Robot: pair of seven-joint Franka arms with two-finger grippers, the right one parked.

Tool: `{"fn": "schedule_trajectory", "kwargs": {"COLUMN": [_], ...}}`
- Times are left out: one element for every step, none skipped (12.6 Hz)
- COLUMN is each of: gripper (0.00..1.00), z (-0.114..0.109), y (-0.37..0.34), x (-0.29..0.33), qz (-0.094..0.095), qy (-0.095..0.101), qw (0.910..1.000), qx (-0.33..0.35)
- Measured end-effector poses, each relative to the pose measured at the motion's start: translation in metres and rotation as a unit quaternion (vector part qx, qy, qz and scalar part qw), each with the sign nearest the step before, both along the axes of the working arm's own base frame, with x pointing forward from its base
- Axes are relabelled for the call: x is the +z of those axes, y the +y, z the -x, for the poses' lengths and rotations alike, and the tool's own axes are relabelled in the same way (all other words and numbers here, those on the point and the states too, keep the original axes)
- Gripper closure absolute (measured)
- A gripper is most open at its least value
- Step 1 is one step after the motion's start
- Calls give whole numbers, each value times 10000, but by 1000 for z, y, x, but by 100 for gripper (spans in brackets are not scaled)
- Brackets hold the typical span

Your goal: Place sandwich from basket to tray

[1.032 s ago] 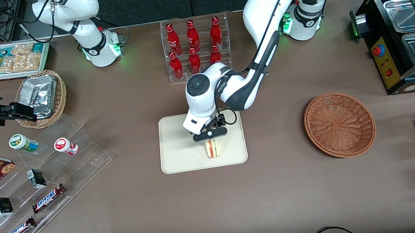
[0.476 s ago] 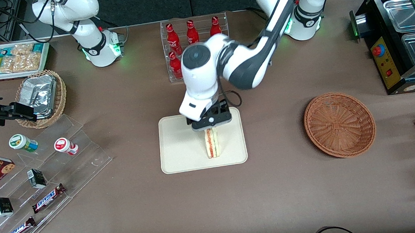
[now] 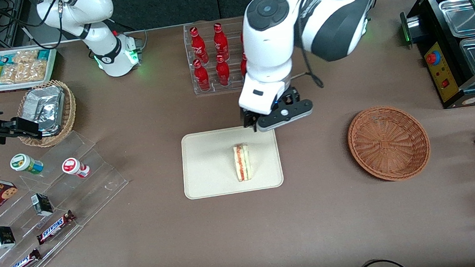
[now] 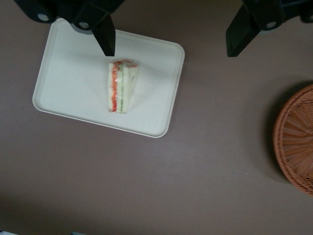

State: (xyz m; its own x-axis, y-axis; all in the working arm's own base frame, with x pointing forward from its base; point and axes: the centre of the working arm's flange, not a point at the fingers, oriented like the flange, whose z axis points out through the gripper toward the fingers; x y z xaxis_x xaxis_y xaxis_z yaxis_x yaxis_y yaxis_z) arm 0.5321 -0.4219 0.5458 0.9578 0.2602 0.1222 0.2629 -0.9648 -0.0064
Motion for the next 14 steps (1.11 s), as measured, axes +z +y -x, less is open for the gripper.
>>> {"fn": "schedule_trajectory", "kwargs": {"gripper": [0, 0, 0, 0, 0, 0, 0, 0, 0, 0, 0, 0, 0, 0], "z": [-1, -2, -3, -4, -6, -8, -10, -12, -15, -17, -20, -21, -20, -18], "y": [10, 21, 32, 47, 63, 79, 98, 117, 138, 159, 183, 208, 233, 259], "x": [7, 15, 24, 33, 43, 53, 62, 71, 79, 86, 94, 103, 114, 124], "qz": [-47, -85, -122, -161, -196, -224, -258, -295, -310, -285, -250, -192, -87, 8], "qy": [43, 77, 111, 151, 190, 223, 268, 329, 404, 490, 565, 624, 678, 735], "qw": [10000, 9999, 9998, 9996, 9994, 9992, 9989, 9984, 9978, 9971, 9963, 9955, 9947, 9935], "qx": [-36, -79, -127, -171, -205, -242, -288, -342, -417, -509, -600, -682, -770, -870]}}
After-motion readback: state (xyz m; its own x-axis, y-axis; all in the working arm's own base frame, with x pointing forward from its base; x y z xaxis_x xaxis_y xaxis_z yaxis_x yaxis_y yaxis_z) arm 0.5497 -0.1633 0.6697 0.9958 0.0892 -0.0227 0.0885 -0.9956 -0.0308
